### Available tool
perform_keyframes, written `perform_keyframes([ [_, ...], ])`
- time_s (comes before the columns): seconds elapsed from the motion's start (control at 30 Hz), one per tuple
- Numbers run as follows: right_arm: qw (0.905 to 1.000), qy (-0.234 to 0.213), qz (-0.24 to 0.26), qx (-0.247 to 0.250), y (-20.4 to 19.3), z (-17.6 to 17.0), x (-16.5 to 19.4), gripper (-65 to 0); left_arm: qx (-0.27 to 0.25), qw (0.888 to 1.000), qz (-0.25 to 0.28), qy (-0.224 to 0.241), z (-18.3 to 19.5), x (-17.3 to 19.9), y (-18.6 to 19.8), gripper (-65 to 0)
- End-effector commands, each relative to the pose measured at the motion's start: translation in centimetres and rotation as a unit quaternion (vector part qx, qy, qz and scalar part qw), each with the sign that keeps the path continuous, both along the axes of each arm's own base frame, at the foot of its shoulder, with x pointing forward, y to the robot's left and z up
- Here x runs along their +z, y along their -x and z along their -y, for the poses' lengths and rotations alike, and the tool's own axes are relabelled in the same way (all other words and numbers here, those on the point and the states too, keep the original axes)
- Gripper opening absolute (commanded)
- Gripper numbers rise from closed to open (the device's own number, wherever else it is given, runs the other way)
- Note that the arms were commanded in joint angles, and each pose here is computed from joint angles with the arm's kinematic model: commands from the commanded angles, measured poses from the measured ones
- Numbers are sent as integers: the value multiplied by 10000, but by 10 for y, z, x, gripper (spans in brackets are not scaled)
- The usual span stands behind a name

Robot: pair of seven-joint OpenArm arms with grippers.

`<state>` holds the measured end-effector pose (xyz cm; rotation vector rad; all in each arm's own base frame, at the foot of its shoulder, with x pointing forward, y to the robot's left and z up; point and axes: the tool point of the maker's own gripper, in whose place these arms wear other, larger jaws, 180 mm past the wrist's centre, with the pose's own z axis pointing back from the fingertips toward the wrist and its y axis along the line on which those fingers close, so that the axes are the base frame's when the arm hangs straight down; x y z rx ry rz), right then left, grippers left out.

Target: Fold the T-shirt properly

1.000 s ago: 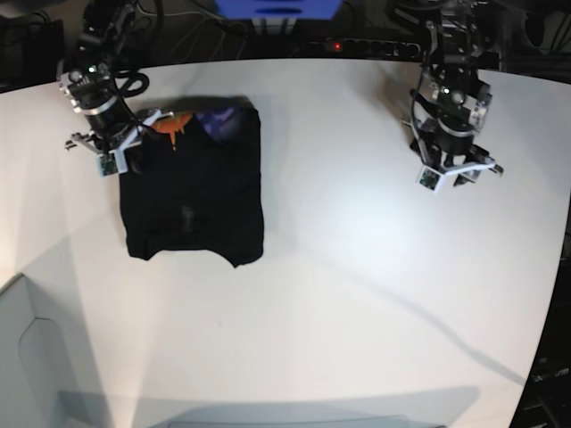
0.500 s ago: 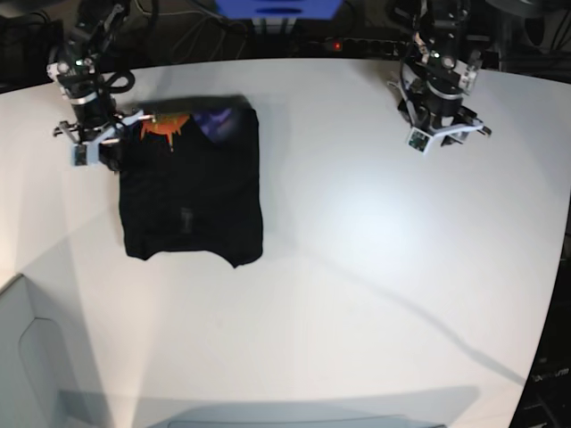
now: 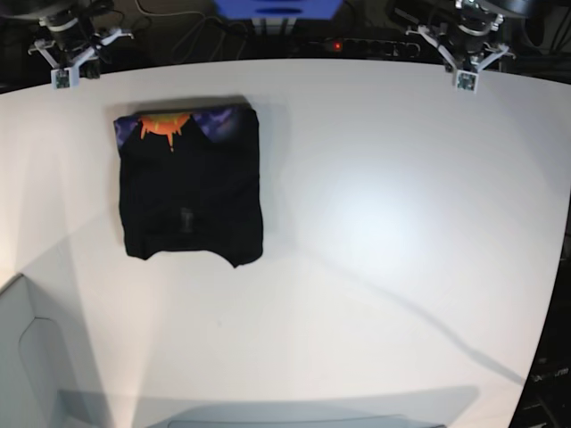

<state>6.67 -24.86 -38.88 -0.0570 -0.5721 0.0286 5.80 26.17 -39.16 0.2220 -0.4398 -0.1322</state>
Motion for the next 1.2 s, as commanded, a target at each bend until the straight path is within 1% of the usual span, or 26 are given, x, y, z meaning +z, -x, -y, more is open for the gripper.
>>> perform_keyframes([
  [0.0,9999,57,21,134,6,3,7,-631,35,10000,30,63,0,5,7,-650],
  [0.07,9991,17,-342,250,30,0,1,-631,238,9993,-165,241,2,2,29,-650],
  [0.1,9981,-83,-522,305,42,-6,-4,-631,322,9987,-264,283,2,1,40,-650],
  [0.17,9960,-134,-769,433,57,-8,-9,-631,486,9969,-511,345,5,-3,62,-650],
  [0.27,9913,-462,-1126,509,77,-24,-28,-631,641,9937,-832,391,6,-11,88,-650],
  [0.37,9856,-774,-1432,462,92,-31,-57,-632,894,9867,-1245,539,5,-35,117,-650],
  [0.43,9796,-917,-1745,389,105,-35,-81,-632,1014,9831,-1352,704,8,-57,125,-650],
  [0.53,9748,-1127,-1912,237,112,-42,-114,-633,888,9814,-1471,855,11,-95,138,-650],
  [0.6,9727,-1350,-1882,134,115,-52,-133,-633,821,9817,-1416,971,11,-120,135,-650],
  [0.67,9694,-1633,-1832,86,116,-68,-152,-633,900,9802,-1395,1081,9,-142,128,-650],
  [0.7,9665,-1793,-1836,80,117,-78,-164,-633,986,9789,-1385,1132,7,-153,124,-650],
  [0.77,9624,-1981,-1858,85,119,-88,-182,-633,1166,9755,-1401,1236,6,-174,115,-650],
  [0.83,9587,-2228,-1766,-46,117,-101,-196,-633,1319,9729,-1353,1330,3,-191,102,-650],
  [0.9,9610,-2119,-1743,-335,118,-98,-213,-633,1430,9700,-1305,1472,8,-208,88,-650],
  [1.0,9657,-1851,-1782,-371,120,-101,-234,-633,1299,9678,-1390,1648,20,-228,73,-650],
  [1.07,9724,-1499,-1746,-373,117,-97,-244,-633,1233,9653,-1480,1762,30,-239,65,-650],
  [1.1,9767,-1245,-1700,-418,115,-91,-248,-633,1205,9645,-1497,1813,36,-244,59,-650],
  [1.13,9801,-1039,-1629,-463,110,-87,-251,-633,1186,9648,-1543,1767,39,-248,57,-650],
  [1.17,9827,-795,-1595,-494,108,-81,-254,-633,1154,9677,-1527,1641,38,-251,51,-650],
])
